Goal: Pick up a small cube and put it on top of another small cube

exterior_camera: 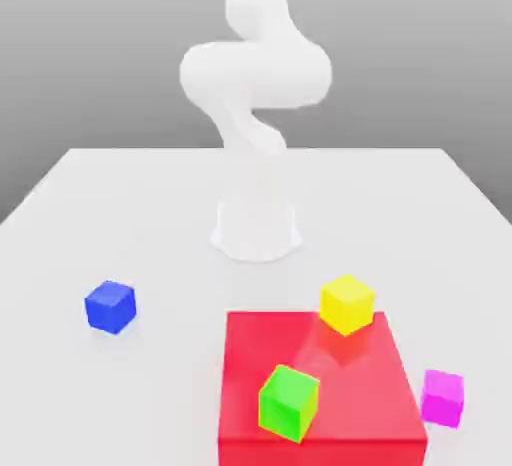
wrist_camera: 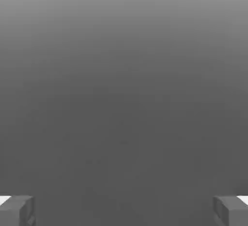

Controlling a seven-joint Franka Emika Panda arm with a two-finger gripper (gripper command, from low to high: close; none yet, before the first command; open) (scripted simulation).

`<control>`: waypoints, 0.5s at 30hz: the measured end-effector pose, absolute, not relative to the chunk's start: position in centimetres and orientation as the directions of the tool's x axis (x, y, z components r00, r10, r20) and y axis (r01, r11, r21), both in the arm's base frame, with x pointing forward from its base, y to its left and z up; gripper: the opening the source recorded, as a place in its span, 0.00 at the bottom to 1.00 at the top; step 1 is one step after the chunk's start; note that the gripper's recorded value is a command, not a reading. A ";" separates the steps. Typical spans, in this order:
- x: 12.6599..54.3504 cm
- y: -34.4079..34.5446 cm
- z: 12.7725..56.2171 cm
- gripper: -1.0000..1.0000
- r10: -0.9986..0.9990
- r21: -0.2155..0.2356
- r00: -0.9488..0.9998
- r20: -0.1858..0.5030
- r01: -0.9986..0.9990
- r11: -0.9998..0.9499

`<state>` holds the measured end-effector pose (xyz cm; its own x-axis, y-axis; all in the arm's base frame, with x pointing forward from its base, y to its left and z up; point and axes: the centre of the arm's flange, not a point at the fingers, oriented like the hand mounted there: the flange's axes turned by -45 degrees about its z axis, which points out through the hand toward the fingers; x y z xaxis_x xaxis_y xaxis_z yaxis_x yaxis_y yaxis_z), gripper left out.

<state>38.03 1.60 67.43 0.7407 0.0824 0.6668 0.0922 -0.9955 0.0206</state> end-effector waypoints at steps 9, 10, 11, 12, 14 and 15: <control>46.2 9.8 51.9 0.50 0.451 0.085 0.768 0.454 0.467 -0.880; 46.6 10.8 50.1 0.50 0.490 0.088 0.759 0.429 0.505 -0.858; 46.9 11.8 48.2 0.50 0.529 0.090 0.747 0.403 0.543 -0.835; 47.2 12.8 46.3 0.50 0.566 0.090 0.733 0.378 0.580 -0.810; 47.4 14.8 42.5 0.50 0.639 0.089 0.697 0.325 0.650 -0.755; 47.3 15.8 40.6 0.50 0.673 0.087 0.676 0.299 0.683 -0.725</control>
<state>47.35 15.76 40.62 0.6763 0.6732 0.2991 0.6831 -0.7251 0.0872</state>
